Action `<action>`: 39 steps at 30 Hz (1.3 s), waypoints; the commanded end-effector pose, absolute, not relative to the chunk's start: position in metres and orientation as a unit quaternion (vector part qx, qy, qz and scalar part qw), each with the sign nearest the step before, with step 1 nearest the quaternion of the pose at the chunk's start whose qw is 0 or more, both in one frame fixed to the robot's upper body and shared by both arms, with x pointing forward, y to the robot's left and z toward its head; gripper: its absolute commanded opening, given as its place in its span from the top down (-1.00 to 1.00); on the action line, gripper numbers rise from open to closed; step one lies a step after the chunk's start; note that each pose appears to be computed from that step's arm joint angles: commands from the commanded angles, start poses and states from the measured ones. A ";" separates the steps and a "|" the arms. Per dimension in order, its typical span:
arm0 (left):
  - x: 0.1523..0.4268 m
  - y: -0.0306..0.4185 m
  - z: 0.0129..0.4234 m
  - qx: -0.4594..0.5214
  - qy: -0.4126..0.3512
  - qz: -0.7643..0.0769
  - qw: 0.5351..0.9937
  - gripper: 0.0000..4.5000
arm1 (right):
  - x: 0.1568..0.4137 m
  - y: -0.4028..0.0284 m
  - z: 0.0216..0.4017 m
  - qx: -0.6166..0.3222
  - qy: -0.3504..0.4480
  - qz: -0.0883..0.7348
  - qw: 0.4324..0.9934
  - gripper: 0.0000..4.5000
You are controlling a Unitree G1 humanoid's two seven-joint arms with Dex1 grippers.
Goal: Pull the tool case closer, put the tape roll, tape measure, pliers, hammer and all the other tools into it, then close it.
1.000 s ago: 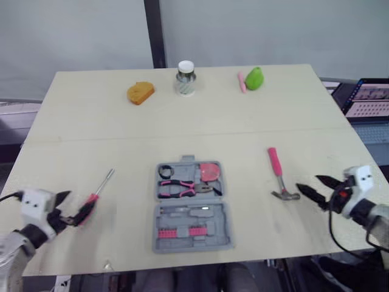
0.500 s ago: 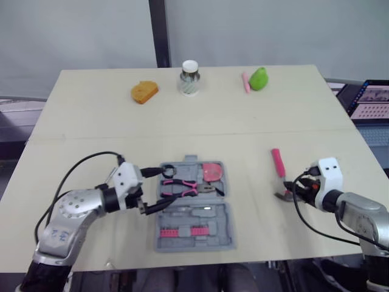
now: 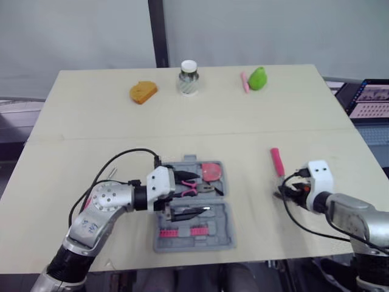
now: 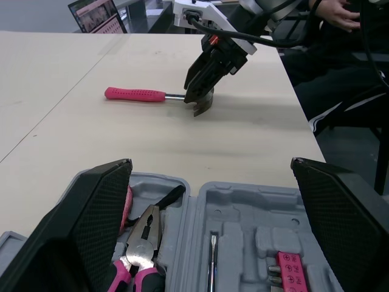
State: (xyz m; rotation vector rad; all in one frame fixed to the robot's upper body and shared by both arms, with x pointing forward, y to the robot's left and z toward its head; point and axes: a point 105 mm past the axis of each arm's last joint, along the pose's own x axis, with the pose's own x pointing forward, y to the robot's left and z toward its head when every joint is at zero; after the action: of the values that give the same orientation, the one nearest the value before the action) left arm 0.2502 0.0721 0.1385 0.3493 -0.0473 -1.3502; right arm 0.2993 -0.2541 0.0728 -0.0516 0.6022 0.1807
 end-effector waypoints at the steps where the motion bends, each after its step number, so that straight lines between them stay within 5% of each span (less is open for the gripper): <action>1: 0.248 0.067 0.144 0.167 -0.042 -0.625 0.761 -1.00 | 0.304 -0.257 0.075 -0.043 0.289 0.066 0.954 -0.20; 39: 0.259 0.045 0.162 0.161 -0.075 -0.622 0.763 -1.00 | 0.292 -0.264 0.045 -0.033 0.367 0.044 0.929 -0.20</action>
State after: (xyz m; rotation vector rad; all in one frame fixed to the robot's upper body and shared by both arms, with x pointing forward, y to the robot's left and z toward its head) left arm 0.2586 0.0478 0.1558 0.3421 -0.1325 -1.3526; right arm 0.3014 -0.2615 0.0599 -0.0827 0.6790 0.0910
